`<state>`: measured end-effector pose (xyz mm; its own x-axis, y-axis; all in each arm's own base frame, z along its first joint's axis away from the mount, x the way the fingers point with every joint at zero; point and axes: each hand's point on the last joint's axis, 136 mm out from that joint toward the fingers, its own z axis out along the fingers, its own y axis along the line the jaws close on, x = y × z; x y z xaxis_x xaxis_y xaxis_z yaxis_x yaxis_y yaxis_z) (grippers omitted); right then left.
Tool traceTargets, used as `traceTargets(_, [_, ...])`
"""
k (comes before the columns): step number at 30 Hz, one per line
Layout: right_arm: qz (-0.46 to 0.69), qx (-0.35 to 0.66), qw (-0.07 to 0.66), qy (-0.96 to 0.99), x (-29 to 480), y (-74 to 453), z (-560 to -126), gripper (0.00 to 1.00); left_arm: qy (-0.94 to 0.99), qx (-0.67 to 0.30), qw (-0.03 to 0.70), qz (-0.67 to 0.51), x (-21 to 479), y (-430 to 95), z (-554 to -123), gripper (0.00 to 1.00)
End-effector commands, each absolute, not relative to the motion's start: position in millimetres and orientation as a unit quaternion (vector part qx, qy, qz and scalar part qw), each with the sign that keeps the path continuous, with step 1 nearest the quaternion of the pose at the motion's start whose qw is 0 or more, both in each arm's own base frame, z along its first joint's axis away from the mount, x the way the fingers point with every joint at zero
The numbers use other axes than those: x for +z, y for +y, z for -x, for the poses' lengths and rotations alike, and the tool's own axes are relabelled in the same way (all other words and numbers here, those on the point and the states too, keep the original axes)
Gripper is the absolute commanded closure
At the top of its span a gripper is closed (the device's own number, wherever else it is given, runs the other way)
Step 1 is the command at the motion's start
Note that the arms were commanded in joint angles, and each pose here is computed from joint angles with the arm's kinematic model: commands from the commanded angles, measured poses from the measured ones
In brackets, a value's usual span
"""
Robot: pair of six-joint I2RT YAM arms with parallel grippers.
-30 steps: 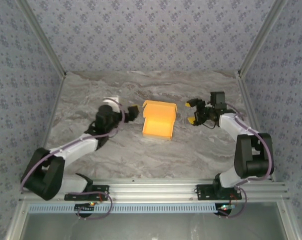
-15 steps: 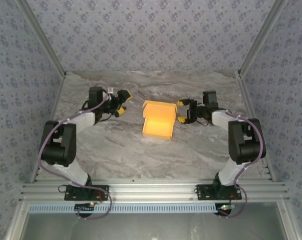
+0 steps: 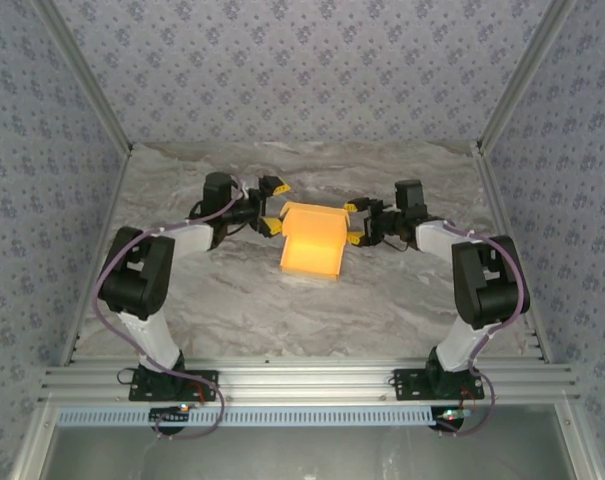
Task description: Fold the paper box
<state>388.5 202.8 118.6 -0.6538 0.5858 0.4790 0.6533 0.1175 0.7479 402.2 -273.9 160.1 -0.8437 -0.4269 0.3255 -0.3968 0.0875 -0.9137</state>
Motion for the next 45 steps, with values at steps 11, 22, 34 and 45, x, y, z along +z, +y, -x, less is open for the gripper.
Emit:
traceTargets(11, [0.372,-0.518,0.031,-0.77,132,222,-391,0.4,0.728,-0.629,-0.034,0.272,155,-307,-380,0.04])
traceTargets(22, [0.232,-0.415,0.003,-0.879,131,195,-362,0.42,0.777,-0.577,0.007,0.25,116,-284,-378,0.04])
traceTargets(34, [0.165,-0.464,-0.101,-0.865,202,134,-373,0.33,0.789,-0.569,0.035,0.228,158,-267,-381,0.02])
traceTargets(45, [0.195,-0.477,-0.055,-0.855,164,115,-417,0.27,0.771,-0.594,-0.001,0.228,168,-323,-381,0.01])
